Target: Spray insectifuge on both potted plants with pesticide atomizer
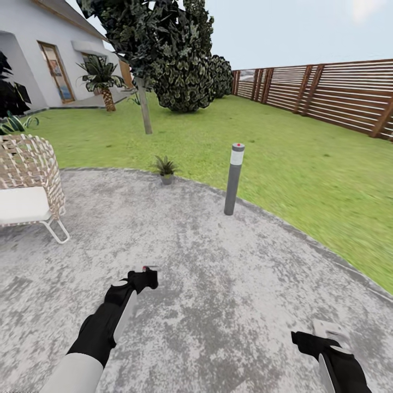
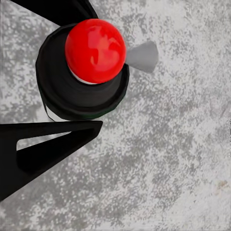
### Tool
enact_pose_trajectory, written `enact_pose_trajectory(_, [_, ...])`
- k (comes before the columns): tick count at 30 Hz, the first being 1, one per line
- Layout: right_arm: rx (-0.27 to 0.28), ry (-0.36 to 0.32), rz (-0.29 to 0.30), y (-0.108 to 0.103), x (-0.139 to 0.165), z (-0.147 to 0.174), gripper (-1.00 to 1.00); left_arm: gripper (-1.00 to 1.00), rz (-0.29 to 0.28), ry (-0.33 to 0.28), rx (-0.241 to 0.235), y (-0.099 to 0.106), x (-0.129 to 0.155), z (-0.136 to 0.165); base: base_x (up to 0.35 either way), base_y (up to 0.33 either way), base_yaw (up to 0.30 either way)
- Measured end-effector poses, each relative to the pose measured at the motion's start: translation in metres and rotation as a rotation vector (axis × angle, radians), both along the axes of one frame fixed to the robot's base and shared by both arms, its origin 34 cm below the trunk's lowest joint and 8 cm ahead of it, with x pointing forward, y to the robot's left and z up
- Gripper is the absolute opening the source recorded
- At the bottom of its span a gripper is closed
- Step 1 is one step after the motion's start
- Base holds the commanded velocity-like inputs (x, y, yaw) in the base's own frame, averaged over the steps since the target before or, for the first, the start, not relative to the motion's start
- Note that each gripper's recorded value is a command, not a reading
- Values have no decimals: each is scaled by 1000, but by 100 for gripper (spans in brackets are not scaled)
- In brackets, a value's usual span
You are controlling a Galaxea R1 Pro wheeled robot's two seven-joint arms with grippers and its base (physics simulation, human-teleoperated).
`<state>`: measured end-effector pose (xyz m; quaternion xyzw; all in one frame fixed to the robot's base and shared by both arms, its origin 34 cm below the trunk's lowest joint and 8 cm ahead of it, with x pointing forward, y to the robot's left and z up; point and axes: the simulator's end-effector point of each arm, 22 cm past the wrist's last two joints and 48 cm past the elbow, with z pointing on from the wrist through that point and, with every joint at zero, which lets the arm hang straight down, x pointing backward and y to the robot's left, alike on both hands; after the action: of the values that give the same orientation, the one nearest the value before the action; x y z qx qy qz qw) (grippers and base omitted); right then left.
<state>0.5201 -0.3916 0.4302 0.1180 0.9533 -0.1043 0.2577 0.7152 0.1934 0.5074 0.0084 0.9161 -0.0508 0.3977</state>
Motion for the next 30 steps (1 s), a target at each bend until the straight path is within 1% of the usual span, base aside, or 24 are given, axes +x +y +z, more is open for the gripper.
enact_pose_trajectory(15, [-1,-20,2,1,4,8,100,-100,0,-20,-1,0,2,13,15,6,97])
enact_pose_trajectory(30, [-1,-42,2,0,8,17,100,-100,0,-43,-1,0,5,26,242,195,96])
